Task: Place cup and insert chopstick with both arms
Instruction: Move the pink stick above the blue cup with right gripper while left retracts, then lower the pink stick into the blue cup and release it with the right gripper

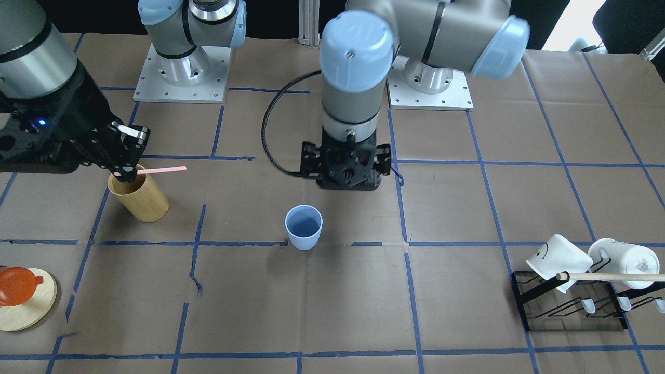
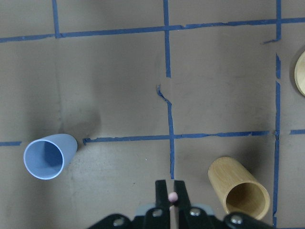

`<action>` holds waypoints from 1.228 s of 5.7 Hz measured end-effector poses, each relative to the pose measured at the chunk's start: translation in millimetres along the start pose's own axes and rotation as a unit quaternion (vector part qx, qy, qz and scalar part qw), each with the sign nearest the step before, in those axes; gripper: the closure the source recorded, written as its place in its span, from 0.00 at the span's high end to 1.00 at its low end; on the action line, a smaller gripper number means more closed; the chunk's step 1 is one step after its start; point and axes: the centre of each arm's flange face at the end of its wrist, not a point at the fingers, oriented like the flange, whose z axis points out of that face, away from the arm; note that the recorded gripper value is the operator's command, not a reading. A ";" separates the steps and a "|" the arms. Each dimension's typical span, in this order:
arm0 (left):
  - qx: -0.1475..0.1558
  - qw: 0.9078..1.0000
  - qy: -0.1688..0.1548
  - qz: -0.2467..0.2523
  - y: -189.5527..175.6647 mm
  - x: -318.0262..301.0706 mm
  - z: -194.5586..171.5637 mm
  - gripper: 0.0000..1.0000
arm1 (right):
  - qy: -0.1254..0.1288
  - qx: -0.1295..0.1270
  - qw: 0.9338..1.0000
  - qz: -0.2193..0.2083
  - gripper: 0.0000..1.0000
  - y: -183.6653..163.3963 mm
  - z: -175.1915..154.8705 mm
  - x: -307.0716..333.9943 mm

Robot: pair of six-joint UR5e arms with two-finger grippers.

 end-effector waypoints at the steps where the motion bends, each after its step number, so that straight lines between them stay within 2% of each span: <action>1: 0.014 1.000 0.001 0.021 21.0 -24.3 -30.9 0.99 | 0.000 0.009 1.000 0.009 0.09 -15.5 2.8 -39.7; 2: 0.021 1.000 0.002 0.022 27.6 -55.7 -41.1 0.99 | -0.001 0.015 1.000 0.022 0.08 -25.9 14.0 -83.7; 4: 0.024 1.000 0.001 0.019 40.7 -113.0 -46.2 0.99 | -0.004 0.016 0.998 0.053 0.08 -24.4 48.4 -158.0; 7: 0.036 0.999 0.006 -0.016 61.8 -122.6 -47.7 0.99 | 0.011 -0.004 0.998 0.069 0.09 -23.2 102.5 -189.3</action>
